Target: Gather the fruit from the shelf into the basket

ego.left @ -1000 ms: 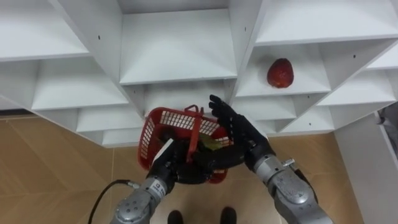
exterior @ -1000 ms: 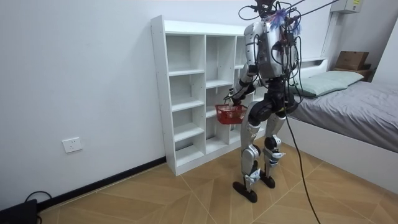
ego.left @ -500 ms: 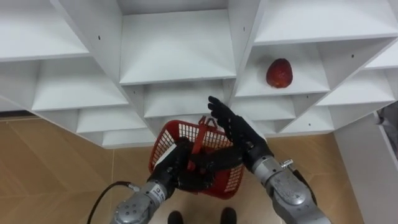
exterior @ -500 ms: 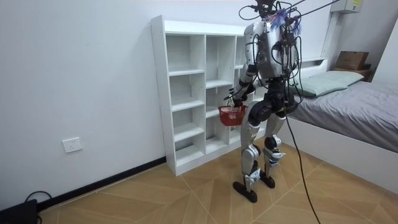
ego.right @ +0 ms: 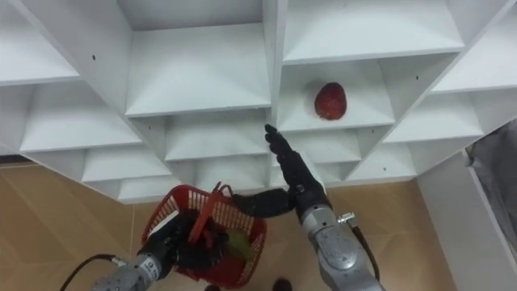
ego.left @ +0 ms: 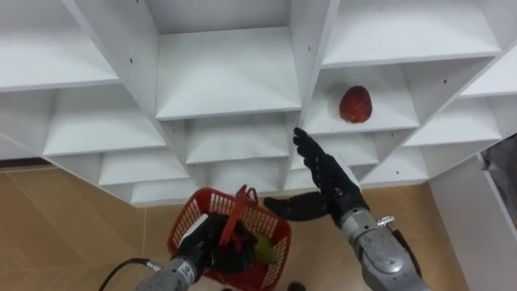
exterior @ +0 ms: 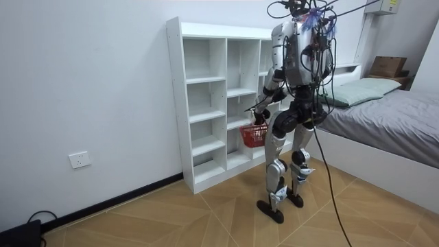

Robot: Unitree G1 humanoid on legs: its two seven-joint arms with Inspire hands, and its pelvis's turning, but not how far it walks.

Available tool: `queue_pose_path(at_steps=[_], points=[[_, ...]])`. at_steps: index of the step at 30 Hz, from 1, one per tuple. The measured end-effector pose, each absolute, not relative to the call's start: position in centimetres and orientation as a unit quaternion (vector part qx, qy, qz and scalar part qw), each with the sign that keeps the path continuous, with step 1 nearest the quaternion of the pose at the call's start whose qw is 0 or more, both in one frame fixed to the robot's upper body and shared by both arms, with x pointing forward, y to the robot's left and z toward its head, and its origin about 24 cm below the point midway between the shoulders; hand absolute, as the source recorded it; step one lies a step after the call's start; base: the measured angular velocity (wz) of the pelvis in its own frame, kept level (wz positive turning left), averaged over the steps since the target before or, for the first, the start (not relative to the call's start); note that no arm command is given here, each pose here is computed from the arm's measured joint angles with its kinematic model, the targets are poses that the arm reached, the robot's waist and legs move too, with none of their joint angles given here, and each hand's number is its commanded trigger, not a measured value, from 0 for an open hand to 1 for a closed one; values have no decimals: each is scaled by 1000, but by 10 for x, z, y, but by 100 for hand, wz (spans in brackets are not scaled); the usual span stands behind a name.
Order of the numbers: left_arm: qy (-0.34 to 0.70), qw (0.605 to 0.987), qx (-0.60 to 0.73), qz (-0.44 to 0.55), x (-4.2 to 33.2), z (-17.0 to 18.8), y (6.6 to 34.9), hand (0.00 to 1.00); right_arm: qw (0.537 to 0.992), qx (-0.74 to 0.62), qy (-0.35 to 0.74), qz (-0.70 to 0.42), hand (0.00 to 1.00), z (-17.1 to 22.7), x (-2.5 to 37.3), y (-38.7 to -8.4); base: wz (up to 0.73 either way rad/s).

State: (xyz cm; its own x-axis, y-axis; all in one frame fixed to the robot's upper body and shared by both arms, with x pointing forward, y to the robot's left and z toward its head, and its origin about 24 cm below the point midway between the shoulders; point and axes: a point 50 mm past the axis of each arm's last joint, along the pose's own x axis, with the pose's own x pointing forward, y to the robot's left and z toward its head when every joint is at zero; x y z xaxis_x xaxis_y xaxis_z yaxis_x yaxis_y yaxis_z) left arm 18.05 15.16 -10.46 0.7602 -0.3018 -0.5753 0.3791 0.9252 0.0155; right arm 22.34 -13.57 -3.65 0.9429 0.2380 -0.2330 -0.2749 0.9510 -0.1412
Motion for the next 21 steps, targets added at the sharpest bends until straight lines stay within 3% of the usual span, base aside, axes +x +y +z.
queue_pose_path(at_steps=[21], points=[[291, 947, 69, -114, 180, -103, 169, 100, 990, -119, 75, 15, 0, -31, 214, -164, -3]])
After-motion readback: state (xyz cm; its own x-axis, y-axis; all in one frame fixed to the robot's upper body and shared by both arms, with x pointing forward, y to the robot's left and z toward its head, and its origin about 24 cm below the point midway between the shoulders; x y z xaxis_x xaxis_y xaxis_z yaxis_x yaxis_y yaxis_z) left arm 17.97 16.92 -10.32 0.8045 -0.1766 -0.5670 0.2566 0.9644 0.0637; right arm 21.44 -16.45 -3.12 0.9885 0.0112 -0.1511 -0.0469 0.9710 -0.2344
